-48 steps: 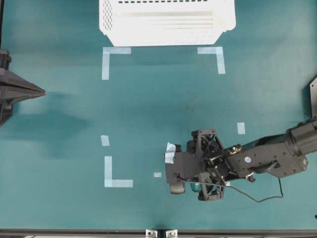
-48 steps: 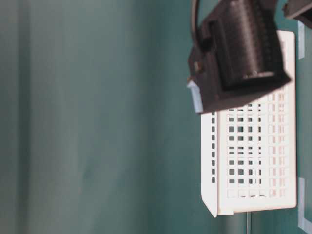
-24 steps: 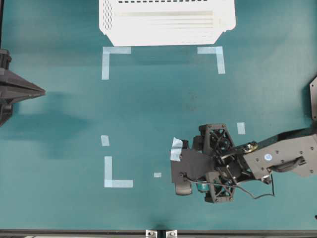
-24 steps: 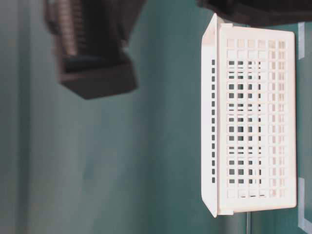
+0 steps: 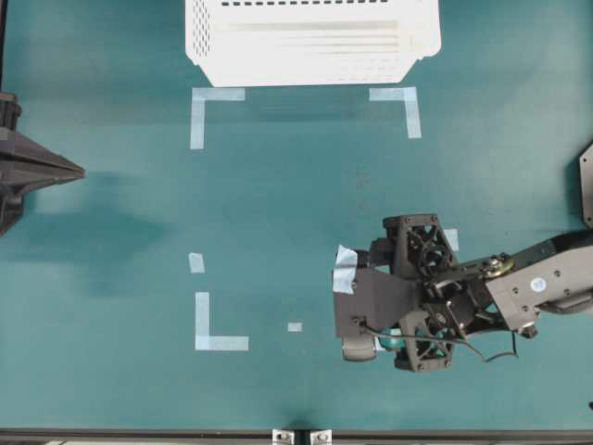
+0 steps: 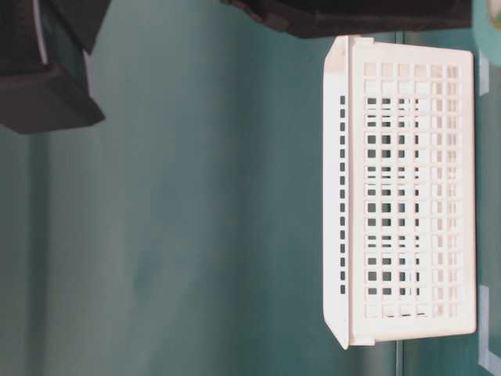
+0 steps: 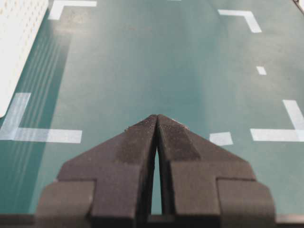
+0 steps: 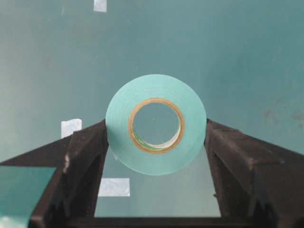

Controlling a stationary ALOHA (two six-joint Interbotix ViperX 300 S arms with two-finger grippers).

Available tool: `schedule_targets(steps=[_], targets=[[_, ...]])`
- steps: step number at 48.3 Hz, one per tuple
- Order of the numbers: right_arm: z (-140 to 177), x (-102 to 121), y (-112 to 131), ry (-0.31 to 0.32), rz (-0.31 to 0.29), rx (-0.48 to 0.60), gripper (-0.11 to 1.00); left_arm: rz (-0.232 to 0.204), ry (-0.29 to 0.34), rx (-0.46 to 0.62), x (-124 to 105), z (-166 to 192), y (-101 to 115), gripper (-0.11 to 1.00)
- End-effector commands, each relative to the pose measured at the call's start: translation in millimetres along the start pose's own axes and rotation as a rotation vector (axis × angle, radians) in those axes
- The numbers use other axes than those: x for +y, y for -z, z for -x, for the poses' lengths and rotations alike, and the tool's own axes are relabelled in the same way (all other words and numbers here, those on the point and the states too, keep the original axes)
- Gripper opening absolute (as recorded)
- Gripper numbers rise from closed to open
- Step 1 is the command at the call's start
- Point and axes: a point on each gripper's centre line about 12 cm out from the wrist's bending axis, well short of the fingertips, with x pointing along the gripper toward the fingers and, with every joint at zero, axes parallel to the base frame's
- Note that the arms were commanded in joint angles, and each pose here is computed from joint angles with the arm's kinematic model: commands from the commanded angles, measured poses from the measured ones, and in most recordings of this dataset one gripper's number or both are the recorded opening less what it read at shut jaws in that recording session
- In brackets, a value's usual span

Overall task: Put the tape into the white basket.
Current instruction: 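Carry the tape roll with the right gripper toward the white basket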

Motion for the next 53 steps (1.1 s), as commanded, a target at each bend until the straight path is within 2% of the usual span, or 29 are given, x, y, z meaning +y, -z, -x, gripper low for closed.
schedule_targets(steps=[1, 11, 20, 33, 42, 53], targets=[[16.0, -2.2, -12.3, -0.017, -0.017, -0.051, 0.68, 0.0, 0.002, -0.012, -0.4, -0.5, -3.3, -0.11], [18.8, -7.2, -16.7, -0.004, -0.031, -0.048, 0.68, 0.001, 0.002, -0.014, -0.3, -0.5, -2.6, -0.11], [22.8, -25.5, -25.2, 0.049, -0.067, -0.021, 0.68, 0.0, 0.002, -0.014, -0.3, -0.5, -2.6, -0.11], [35.6, -68.8, -38.3, 0.16, -0.075, -0.048, 0.68, 0.001, 0.002, -0.014, -0.3, -0.5, -2.6, -0.11], [42.8, -101.9, -45.5, 0.223, -0.111, -0.078, 0.68, 0.0, 0.002, -0.014, -0.3, -0.5, -2.6, -0.11], [41.7, -144.3, -45.1, 0.287, -0.154, -0.062, 0.68, 0.0, 0.002, -0.014, -0.3, -0.5, -2.6, -0.11]])
